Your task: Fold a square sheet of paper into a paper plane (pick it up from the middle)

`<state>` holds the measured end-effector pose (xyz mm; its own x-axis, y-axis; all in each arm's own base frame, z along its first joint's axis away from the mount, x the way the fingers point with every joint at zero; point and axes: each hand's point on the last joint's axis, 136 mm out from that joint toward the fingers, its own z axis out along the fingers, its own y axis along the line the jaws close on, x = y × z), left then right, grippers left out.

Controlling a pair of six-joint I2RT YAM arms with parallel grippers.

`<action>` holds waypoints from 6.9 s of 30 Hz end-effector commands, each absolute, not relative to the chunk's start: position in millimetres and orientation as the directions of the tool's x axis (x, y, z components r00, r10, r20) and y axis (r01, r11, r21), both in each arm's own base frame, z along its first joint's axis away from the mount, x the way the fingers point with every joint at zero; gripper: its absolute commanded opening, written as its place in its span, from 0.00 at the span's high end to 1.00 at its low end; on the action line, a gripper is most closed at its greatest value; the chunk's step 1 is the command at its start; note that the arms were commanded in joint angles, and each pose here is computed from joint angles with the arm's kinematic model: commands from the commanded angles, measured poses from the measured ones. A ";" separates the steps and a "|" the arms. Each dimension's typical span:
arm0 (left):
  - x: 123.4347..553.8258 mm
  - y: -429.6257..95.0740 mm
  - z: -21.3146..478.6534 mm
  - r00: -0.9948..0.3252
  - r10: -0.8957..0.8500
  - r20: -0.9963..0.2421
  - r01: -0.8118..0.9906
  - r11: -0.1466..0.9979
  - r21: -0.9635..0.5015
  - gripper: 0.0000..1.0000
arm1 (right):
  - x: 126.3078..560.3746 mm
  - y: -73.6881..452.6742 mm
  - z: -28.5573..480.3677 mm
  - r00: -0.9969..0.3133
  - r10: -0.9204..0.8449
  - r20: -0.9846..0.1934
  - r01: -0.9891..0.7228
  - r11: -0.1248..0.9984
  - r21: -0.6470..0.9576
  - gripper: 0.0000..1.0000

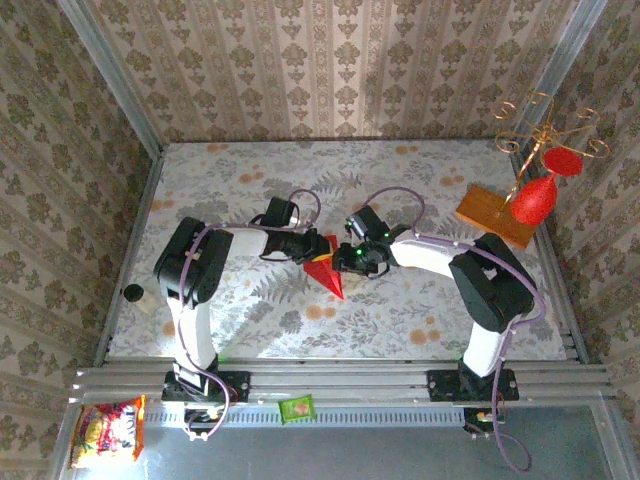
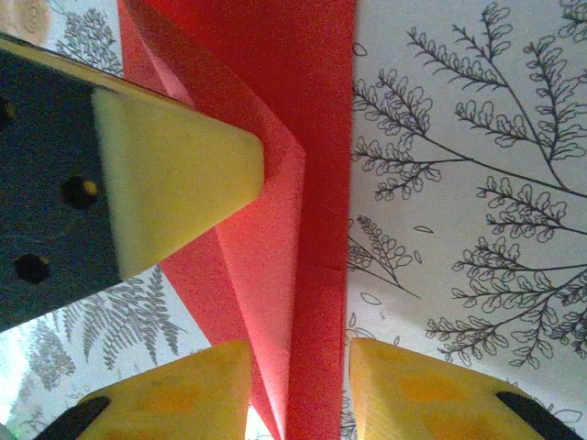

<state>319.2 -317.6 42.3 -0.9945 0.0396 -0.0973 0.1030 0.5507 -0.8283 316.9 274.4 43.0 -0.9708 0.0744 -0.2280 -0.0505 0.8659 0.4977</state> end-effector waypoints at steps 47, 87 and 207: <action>317.9 -316.8 53.5 -0.989 0.054 -0.135 0.141 0.581 -0.801 0.87 | 296.9 275.4 -19.3 -0.997 -0.019 -0.080 -0.046 0.935 0.351 0.71; 305.3 -301.7 -0.8 -0.997 0.081 -0.019 0.070 0.696 -0.714 0.87 | 290.6 276.5 -19.1 -0.997 -0.027 -0.074 -0.050 0.943 0.330 0.73; 292.8 -293.9 -0.4 -0.993 0.117 -0.024 0.104 0.751 -0.652 0.84 | 277.9 274.1 38.3 -0.984 0.127 -0.126 0.029 0.810 0.586 0.78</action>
<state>308.5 -309.1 22.2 -0.9914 0.1065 -0.0762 0.1289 0.6906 -0.7116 279.1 269.5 36.0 -0.9814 0.1387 -0.1326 0.0415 0.8282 0.5589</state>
